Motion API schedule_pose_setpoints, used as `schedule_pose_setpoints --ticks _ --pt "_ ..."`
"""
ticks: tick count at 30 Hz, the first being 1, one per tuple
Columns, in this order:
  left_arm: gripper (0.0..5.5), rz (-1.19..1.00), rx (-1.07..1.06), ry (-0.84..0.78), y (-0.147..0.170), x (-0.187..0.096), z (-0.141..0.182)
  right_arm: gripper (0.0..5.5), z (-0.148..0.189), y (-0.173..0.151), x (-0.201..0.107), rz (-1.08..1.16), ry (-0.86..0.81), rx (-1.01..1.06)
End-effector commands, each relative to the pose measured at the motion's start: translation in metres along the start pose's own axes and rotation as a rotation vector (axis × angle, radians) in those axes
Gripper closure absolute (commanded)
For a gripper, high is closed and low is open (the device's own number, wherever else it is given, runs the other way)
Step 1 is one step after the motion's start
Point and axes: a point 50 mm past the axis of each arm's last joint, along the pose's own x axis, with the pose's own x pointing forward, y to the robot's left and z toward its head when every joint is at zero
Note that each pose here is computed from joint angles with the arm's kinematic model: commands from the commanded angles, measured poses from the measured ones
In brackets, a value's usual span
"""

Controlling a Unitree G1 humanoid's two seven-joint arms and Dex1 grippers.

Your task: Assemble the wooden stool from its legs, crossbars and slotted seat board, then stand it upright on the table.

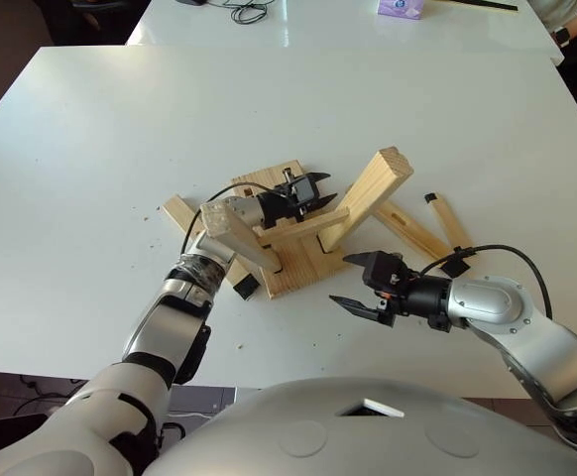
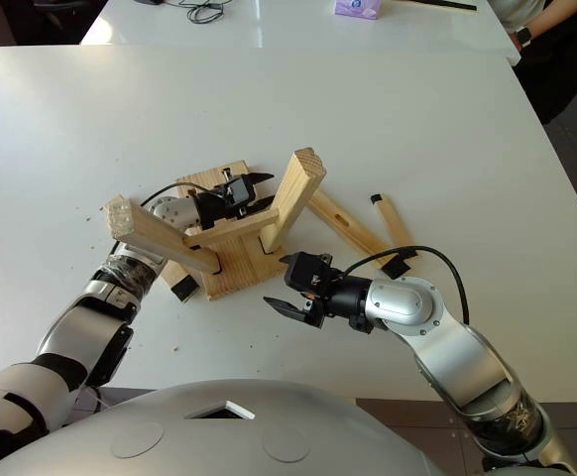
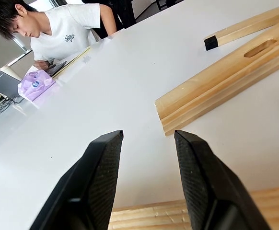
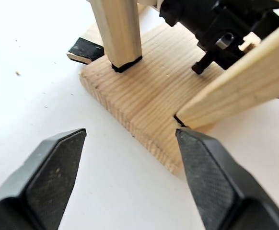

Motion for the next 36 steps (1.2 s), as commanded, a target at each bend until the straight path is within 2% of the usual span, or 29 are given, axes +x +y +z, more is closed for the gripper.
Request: schedule_pose_setpoints --ticks 1,6,8,15,19,24,30,36 --pt "3.51 0.035 0.107 0.042 0.036 -0.008 0.005 2.03 0.011 0.0 0.005 0.036 -0.06 0.015" --pt "3.51 0.046 0.203 0.086 0.067 -0.019 0.01 2.03 0.016 -0.006 0.017 0.04 -0.101 0.043" --pt "3.78 0.041 0.195 0.084 0.071 -0.022 0.009 2.05 0.015 -0.009 0.023 0.027 -0.107 0.05" --pt "5.06 -0.031 0.179 0.121 0.049 -0.031 -0.012 3.24 -0.002 -0.024 0.043 -0.037 -0.098 0.103" --pt "5.5 -0.052 0.205 0.196 0.042 -0.043 -0.027 3.75 -0.012 -0.021 0.053 -0.017 -0.071 0.117" --pt "5.5 -0.073 0.239 0.272 0.032 -0.056 -0.043 4.56 -0.027 -0.008 0.055 0.046 0.006 0.084" --pt "5.5 -0.074 0.246 0.29 0.024 -0.061 -0.05 5.47 -0.044 -0.023 0.044 0.004 0.103 0.009" --pt "5.5 -0.093 0.227 0.271 0.015 -0.056 -0.052 5.47 -0.045 -0.038 0.047 -0.093 0.102 -0.015"
